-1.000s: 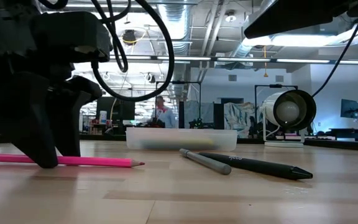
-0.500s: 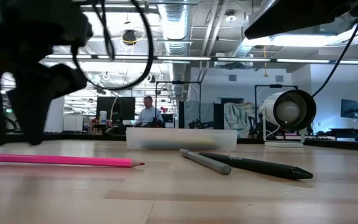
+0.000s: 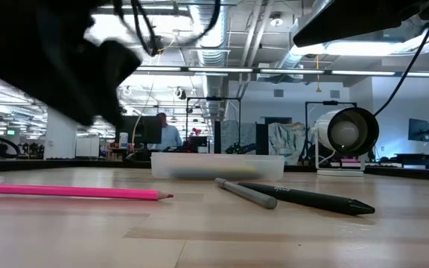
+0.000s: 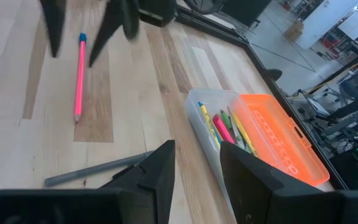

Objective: Pick & place school supplies into a supply box
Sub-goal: Put the pink pencil into the supply box

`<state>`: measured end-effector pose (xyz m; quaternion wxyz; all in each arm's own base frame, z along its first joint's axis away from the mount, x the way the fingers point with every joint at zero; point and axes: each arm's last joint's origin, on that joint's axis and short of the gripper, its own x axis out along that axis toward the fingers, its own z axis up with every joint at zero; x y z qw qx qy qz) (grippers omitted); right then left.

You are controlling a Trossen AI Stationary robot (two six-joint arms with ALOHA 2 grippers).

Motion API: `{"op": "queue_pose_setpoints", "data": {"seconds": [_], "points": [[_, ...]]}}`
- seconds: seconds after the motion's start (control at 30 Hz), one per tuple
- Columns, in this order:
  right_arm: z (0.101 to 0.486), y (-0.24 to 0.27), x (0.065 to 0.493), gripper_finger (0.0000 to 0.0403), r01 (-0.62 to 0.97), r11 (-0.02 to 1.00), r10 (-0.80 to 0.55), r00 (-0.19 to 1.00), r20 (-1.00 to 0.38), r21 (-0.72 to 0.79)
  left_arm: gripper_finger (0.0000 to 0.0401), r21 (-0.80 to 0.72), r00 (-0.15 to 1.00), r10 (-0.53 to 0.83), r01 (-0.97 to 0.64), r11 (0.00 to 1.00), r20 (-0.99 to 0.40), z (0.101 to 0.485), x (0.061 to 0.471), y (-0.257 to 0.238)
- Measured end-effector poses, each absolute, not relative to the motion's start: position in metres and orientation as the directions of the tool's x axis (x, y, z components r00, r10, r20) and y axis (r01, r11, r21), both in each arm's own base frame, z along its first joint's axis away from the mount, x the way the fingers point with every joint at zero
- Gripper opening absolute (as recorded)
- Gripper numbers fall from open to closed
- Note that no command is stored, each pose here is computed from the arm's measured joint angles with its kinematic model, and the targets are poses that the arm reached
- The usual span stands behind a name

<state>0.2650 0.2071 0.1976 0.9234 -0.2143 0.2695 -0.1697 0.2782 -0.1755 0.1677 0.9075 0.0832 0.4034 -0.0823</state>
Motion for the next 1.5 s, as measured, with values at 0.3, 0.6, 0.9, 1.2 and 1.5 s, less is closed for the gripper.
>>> {"op": "queue_pose_setpoints", "data": {"seconds": [0.3, 0.6, 0.9, 1.2, 1.5], "points": [[0.198, 0.207, 0.265, 0.0122, 0.197, 0.851, -0.428, 0.797, -0.426, -0.487, 0.0162, 0.021, 0.650, -0.196, 0.310, 0.950, -0.734, 0.171, 0.281, -0.179], [0.197, 0.204, 0.268, 0.0122, 0.207, 0.850, -0.436, 0.792, -0.428, -0.484, 0.0162, -0.038, 0.432, -0.078, 0.101, 0.994, -0.899, 0.155, 0.260, -0.165], [0.197, 0.201, 0.270, 0.0122, 0.202, 0.864, -0.424, 0.786, -0.449, -0.461, 0.0162, -0.051, 0.509, -0.113, 0.134, 0.990, -0.853, 0.147, 0.264, -0.166], [0.197, 0.201, 0.270, 0.0122, 0.201, 0.864, -0.423, 0.786, -0.451, -0.461, 0.0162, -0.059, 0.525, -0.120, 0.132, 0.990, -0.843, 0.135, 0.257, -0.162], [0.197, 0.201, 0.270, 0.0122, 0.201, 0.864, -0.423, 0.786, -0.450, -0.461, 0.0162, -0.041, 0.525, -0.091, 0.106, 0.994, -0.846, 0.129, 0.253, -0.160]]}}
